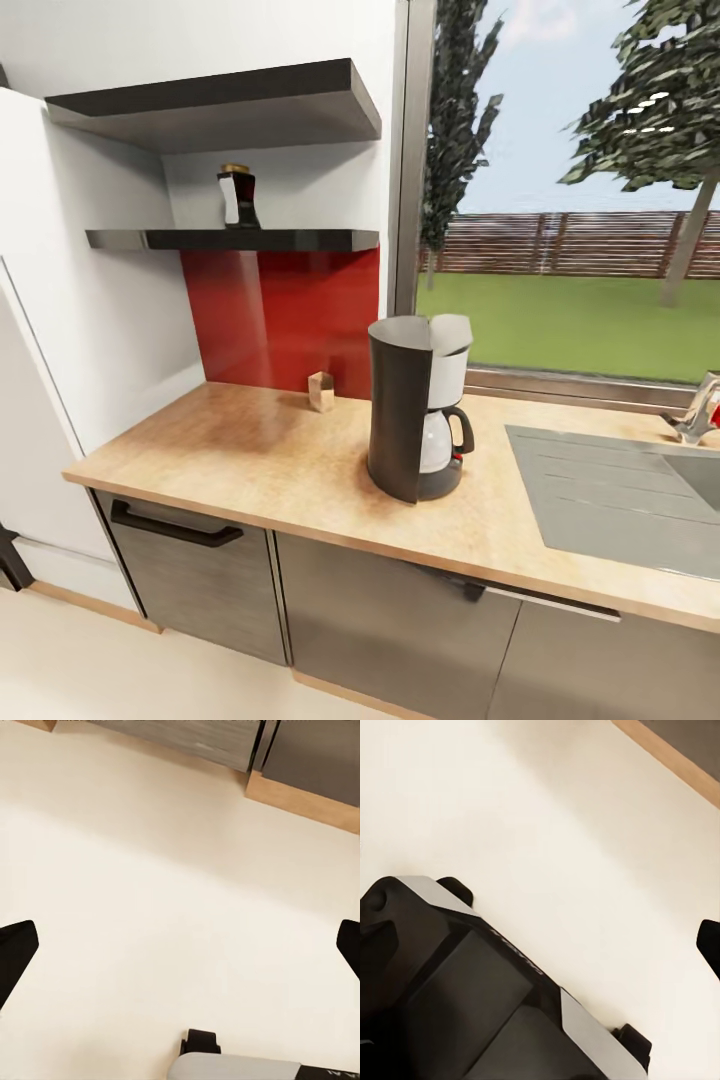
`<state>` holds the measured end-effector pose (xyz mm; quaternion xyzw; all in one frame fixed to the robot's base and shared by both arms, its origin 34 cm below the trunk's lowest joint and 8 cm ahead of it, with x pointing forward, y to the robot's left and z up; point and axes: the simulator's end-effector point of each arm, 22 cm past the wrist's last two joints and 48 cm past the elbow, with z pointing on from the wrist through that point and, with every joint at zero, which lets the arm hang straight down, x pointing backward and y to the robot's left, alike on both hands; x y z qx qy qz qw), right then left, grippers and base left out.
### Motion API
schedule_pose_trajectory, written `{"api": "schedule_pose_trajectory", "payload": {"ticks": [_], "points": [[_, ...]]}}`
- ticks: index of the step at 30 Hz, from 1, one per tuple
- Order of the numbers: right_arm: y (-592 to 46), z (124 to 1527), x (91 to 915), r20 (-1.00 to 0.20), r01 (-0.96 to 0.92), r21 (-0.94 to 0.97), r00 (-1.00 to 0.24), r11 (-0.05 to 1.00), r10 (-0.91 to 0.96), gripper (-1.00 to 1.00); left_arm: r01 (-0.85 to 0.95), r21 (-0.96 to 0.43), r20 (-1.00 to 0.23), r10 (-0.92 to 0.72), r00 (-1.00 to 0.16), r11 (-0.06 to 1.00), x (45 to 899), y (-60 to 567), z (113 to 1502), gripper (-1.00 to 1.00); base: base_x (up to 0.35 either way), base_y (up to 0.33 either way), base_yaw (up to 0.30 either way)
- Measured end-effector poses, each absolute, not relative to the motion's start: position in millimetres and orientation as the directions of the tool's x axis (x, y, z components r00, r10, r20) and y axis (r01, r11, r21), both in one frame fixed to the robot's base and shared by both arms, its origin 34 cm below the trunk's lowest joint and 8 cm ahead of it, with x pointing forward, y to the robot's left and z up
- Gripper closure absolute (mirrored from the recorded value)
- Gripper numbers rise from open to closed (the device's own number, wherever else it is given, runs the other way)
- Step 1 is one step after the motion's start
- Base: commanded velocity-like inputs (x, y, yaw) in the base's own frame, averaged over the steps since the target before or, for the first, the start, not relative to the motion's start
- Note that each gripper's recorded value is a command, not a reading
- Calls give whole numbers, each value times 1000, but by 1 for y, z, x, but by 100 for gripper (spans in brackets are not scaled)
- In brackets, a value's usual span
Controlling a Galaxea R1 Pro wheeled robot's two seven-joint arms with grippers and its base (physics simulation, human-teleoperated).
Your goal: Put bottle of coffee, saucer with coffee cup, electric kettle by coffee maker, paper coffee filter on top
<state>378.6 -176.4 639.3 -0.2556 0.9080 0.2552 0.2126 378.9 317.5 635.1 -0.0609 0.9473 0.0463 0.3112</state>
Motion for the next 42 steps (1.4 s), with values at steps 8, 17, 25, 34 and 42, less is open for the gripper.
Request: {"api": "schedule_pose_trajectory", "payload": {"ticks": [8, 17, 25, 34, 42], "points": [[-180, 635, 372, -500, -563, 357, -789, 745, -357, -100, -144, 49, -594, -87, -799, 988, 379, 317, 635, -100, 0, 158, -56], [-182, 634, 370, -494, -560, 358, -793, 747, -358, -100, -144, 49, -595, -87, -799, 988, 379, 317, 635, -100, 0, 305, -101], [-183, 633, 370, -493, -558, 357, -794, 749, -357, -100, -144, 50, -594, -86, -799, 988, 379, 318, 635, -100, 0, 311, -30], [-183, 634, 370, -494, -558, 357, -793, 749, -356, -100, -143, 50, -595, -86, -799, 988, 379, 318, 635, -100, 0, 312, -233], [-183, 634, 371, -497, -559, 355, -792, 749, -356, -100, -144, 50, -598, -86, -797, 988, 380, 318, 636, -100, 0, 312, -272]]}}
